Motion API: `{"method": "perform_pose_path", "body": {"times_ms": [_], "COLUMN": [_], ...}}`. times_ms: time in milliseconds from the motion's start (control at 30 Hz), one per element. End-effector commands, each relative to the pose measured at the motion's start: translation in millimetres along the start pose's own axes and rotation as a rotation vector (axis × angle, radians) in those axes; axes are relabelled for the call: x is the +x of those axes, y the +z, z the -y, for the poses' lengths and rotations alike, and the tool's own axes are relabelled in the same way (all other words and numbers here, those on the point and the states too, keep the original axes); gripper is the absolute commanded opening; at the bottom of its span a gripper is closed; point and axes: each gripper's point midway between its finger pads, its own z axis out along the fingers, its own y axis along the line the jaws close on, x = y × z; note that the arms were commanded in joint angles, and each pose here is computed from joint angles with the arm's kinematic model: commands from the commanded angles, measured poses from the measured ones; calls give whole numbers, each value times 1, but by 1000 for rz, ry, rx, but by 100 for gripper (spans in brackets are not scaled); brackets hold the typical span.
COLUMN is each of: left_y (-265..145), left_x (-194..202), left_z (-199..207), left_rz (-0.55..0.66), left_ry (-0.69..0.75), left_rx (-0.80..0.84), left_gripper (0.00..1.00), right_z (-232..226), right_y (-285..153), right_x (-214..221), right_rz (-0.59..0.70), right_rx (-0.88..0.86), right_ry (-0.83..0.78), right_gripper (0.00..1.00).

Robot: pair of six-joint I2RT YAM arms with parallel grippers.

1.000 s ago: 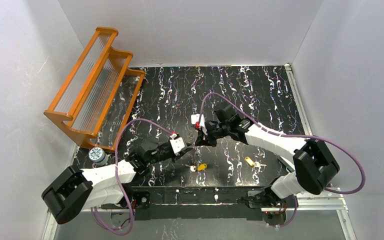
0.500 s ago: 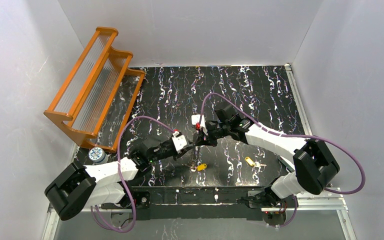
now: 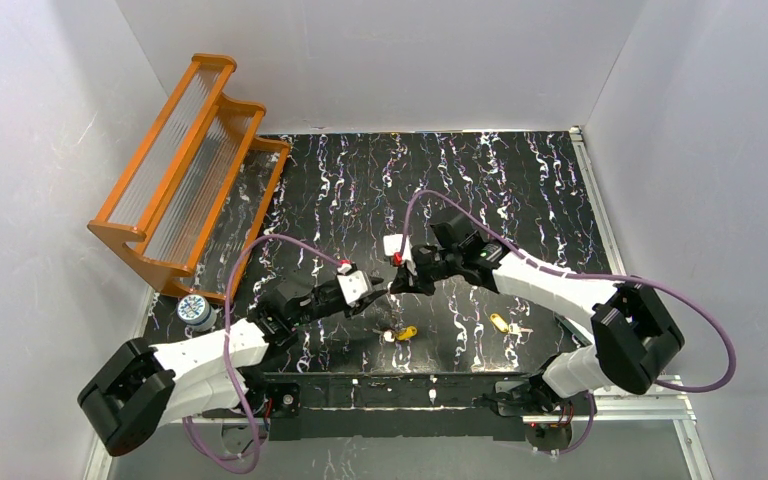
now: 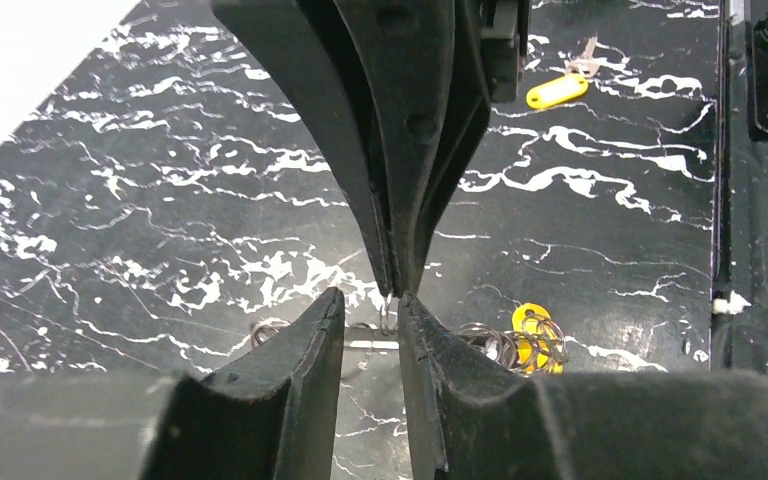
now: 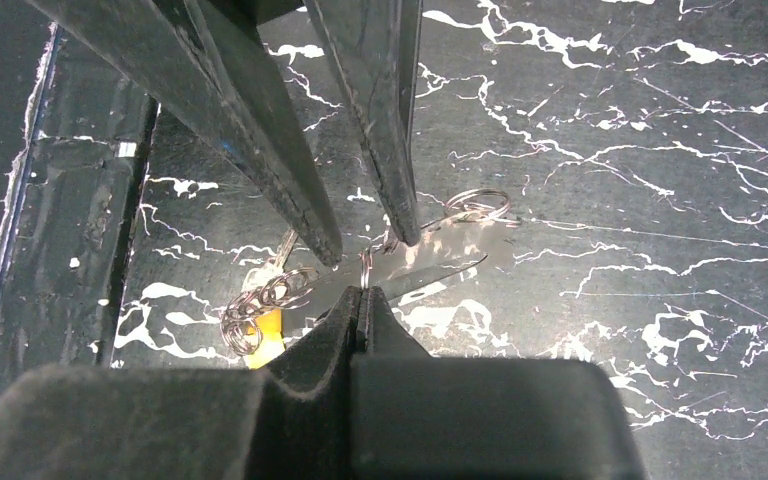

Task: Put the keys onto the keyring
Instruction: Move the key to the center of the board.

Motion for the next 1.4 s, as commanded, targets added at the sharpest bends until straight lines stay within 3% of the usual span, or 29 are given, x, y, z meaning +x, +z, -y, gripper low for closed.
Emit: {"method": "perform_pose_path", "body": {"times_ms": [0,267,433,667,1000,1367], "left_y": [-7,-24,-31,-23,20,110], "left_x": [-5,-11,-23,-31,-26,-2], "left_z": [-1,-12,-15,-1,40,109], "left_rz": [3,-16,16,58,85,-8], "left_ry": [40,105,108,43,17,109], "left_rx": [-11,-81,-110,-29,139,348], "left_gripper": [25,29,35,36,36,40], "right_z": [3,-3,6,39,96,116], "right_y": [-5,-14,-25,-43,-94,-118], "right_x": [-12,-19,-25,-21,-15,17], "right_rz": [38,76,109,150,331,323], "right_rx": [37,64,176,329,519,671], "right_ry": [-58,-104,-117,28,244,355], "right_gripper": [1,1,1,1,1,1]}}
